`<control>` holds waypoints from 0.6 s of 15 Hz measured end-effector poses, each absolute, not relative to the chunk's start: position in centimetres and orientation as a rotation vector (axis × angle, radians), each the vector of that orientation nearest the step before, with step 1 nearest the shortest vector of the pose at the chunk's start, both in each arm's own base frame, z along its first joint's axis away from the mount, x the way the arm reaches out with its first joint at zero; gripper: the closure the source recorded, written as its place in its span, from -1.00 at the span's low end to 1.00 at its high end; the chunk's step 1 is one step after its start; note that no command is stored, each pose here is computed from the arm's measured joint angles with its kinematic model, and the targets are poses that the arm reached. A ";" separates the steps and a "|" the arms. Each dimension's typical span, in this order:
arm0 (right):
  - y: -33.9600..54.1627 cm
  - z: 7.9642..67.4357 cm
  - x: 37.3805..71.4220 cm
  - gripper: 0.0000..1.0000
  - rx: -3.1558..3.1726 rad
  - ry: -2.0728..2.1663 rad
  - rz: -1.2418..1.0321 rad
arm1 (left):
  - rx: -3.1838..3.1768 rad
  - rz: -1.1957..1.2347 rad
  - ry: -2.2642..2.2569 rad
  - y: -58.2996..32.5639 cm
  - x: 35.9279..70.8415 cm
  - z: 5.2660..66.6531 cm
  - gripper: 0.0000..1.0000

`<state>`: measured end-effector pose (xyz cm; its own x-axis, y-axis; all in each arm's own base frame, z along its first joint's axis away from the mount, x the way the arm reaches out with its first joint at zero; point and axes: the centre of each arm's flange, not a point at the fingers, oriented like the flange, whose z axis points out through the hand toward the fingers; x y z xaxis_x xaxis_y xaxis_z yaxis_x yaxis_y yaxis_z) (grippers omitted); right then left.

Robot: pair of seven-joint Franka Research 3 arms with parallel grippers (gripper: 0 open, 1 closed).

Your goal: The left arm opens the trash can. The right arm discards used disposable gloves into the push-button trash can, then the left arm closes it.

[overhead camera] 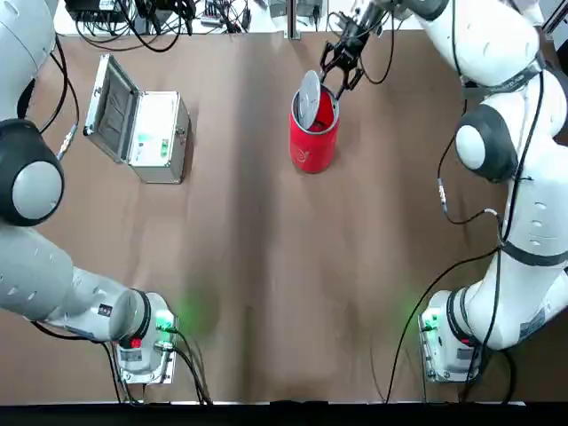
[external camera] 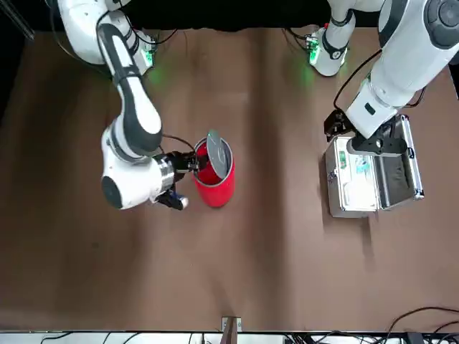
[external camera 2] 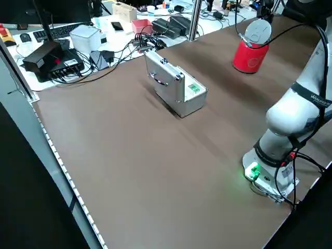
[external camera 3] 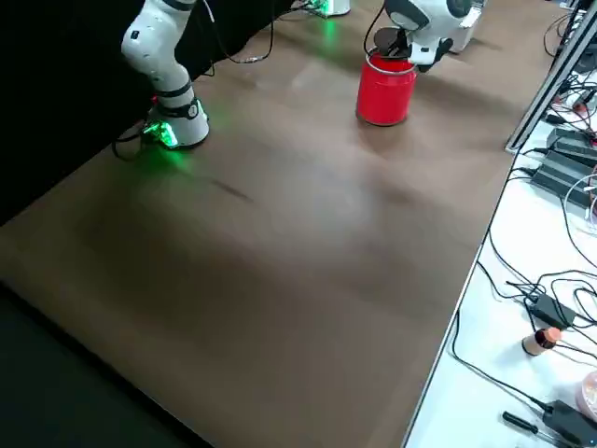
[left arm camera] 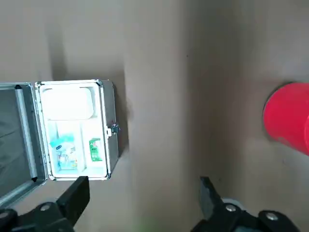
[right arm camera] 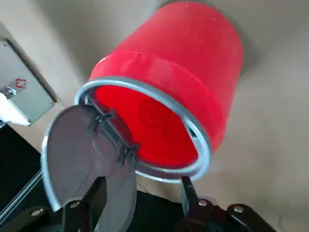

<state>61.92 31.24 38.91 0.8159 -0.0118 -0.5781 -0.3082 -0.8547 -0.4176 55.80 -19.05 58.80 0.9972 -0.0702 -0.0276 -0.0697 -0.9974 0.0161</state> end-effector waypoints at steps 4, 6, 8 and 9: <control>25.1 43.4 62.8 -0.42 -2.463 0.269 0.800 | 3.121 -0.046 -0.135 -19.9 55.5 58.8 -0.98; 20.5 45.8 63.5 -0.42 -2.469 0.314 0.768 | 3.068 -0.080 -0.163 -22.4 54.7 58.5 -0.83; 15.0 48.7 64.1 -0.44 -2.512 0.367 0.702 | 3.019 -0.138 -0.143 -26.3 53.3 57.9 -0.43; 12.6 50.1 64.3 -0.51 -2.545 0.392 0.663 | 3.012 -0.162 -0.131 -28.3 52.6 57.3 -0.23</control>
